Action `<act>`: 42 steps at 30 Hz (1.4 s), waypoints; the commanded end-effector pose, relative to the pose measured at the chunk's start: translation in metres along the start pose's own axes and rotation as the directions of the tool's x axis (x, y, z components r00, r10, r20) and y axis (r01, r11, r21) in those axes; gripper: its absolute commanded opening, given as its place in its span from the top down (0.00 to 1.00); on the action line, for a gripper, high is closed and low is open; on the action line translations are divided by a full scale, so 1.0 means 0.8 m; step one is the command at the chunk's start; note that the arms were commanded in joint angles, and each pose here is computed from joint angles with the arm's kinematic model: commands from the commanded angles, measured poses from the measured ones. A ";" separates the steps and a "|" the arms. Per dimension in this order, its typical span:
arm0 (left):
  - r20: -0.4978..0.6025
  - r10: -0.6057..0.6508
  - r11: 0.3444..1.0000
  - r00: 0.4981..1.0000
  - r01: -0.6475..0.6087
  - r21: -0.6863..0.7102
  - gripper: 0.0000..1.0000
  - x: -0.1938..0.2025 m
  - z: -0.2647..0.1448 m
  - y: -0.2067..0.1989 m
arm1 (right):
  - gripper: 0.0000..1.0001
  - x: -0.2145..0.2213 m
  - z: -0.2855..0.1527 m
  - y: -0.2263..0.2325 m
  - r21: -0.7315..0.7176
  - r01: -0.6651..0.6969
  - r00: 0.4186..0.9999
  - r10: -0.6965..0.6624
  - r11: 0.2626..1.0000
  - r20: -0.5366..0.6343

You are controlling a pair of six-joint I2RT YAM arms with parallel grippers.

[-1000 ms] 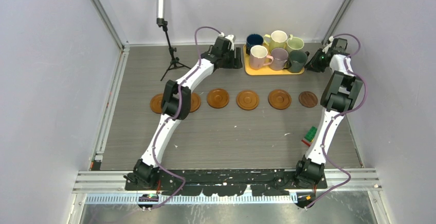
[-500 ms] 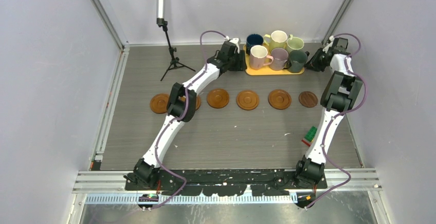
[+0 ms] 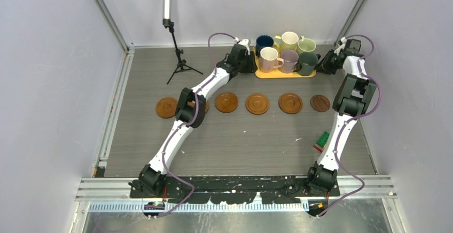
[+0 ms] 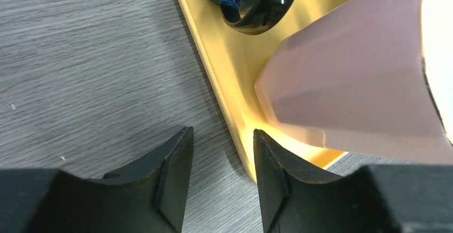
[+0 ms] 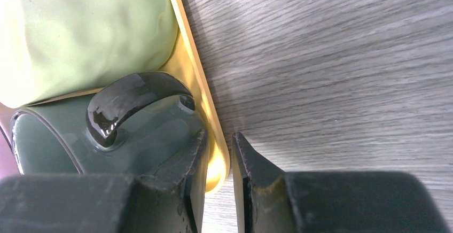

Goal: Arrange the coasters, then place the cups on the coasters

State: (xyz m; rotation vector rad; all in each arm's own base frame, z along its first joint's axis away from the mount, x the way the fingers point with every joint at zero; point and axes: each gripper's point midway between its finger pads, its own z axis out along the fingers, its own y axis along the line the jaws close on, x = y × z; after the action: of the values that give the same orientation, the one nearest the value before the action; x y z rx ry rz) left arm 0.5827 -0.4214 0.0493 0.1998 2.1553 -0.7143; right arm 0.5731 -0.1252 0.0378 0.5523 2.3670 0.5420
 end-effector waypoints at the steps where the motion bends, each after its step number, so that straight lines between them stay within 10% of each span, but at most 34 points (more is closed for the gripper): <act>1: 0.044 0.004 1.000 0.999 -0.004 0.016 0.55 -0.003 0.010 -0.016 | 0.71 -0.006 -0.004 0.028 -0.035 0.039 0.999 -0.039 0.999 0.001; 30: -0.053 -0.001 0.984 0.999 -0.008 -0.179 1.00 0.023 -0.016 0.018 | 0.93 0.075 0.022 0.061 -0.011 0.118 0.976 -0.118 0.993 -0.182; 42: -0.134 -0.090 0.957 0.987 0.048 -0.284 1.00 0.018 -0.073 0.081 | 1.00 0.122 0.036 0.121 -0.071 0.163 0.959 -0.175 0.984 -0.224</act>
State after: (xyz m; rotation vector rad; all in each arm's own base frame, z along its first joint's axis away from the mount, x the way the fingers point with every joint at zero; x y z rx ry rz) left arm 0.5736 -0.3841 0.0393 0.0533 2.2603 -0.5555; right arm 0.5660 -0.0706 0.0255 0.3436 2.4904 0.4229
